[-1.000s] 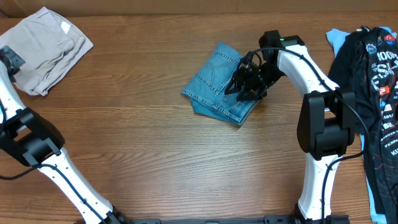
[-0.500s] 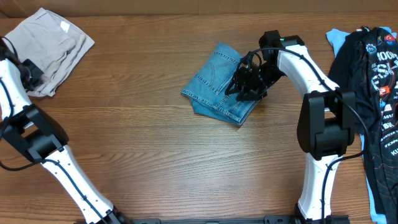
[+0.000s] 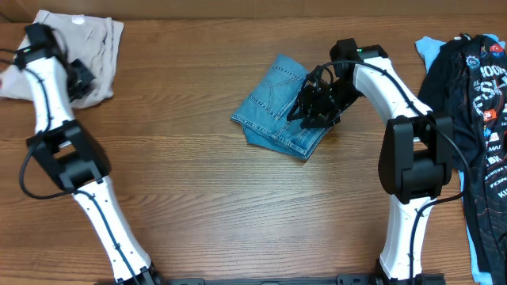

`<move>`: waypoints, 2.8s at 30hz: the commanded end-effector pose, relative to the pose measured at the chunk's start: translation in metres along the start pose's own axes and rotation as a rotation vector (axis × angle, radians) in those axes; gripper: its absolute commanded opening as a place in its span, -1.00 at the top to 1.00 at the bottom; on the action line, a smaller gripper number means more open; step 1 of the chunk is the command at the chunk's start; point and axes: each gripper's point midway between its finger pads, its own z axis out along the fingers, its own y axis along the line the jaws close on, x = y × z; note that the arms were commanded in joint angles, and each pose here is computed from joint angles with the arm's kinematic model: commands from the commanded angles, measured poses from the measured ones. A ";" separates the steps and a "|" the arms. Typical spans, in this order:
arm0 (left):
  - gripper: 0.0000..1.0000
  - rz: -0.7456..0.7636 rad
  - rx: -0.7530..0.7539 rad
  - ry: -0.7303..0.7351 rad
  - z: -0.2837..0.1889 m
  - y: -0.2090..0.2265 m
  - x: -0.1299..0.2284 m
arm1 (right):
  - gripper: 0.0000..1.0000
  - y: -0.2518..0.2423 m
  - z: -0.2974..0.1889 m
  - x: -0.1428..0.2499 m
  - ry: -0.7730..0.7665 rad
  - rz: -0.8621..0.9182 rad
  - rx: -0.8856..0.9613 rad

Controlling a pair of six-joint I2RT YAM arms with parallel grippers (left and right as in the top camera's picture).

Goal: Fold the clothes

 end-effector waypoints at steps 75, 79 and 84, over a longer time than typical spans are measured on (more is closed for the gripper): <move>-1.00 0.859 0.763 0.092 -0.164 -0.279 0.162 | -1.00 0.005 -0.157 -0.031 -0.332 0.069 0.170; -1.00 0.923 0.784 0.144 -0.152 -0.310 0.205 | -1.00 0.000 -0.159 -0.030 -0.327 0.064 0.174; -1.00 0.966 0.781 0.233 -0.131 -0.328 0.251 | -1.00 0.001 -0.159 -0.031 -0.330 0.047 0.176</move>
